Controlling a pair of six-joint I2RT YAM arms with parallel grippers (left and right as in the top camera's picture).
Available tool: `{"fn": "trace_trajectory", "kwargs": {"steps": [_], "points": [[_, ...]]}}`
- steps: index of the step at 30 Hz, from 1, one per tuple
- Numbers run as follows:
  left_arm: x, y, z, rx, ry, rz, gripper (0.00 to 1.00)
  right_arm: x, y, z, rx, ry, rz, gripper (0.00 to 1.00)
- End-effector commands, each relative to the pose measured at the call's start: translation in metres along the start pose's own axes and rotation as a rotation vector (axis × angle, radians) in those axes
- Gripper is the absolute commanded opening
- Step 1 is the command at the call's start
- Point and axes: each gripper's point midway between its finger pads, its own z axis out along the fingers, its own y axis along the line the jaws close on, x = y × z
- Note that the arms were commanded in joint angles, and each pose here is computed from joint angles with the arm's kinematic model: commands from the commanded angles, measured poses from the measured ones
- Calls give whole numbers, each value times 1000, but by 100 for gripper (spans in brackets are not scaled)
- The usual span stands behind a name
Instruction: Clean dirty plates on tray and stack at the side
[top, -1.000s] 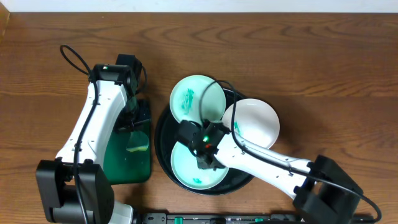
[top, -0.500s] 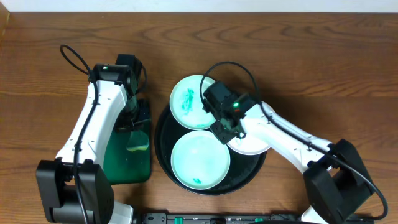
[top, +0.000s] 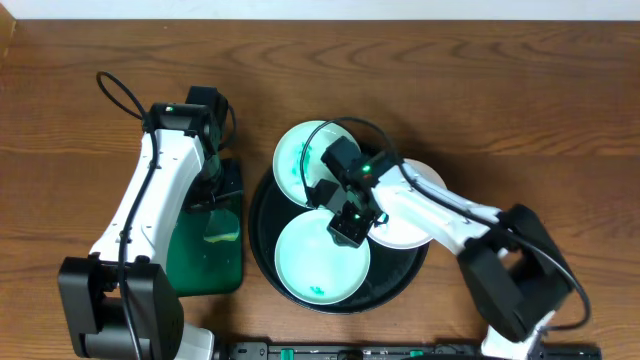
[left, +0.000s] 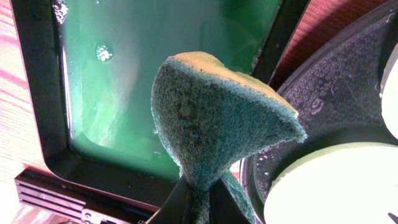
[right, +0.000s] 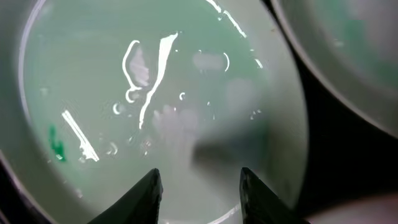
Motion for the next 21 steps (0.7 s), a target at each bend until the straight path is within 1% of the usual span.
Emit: {"fn": "trace_trajectory", "kwargs": {"steps": [1, 16, 21], "points": [[-3, 0, -7, 9, -23, 5, 7, 1, 2, 9, -37, 8, -20, 38], [-3, 0, -7, 9, -24, 5, 7, -18, 13, -8, -31, -15, -72, 38], [-3, 0, -7, 9, -23, 5, 7, -25, -1, -13, 49, -23, -84, 37]]}}
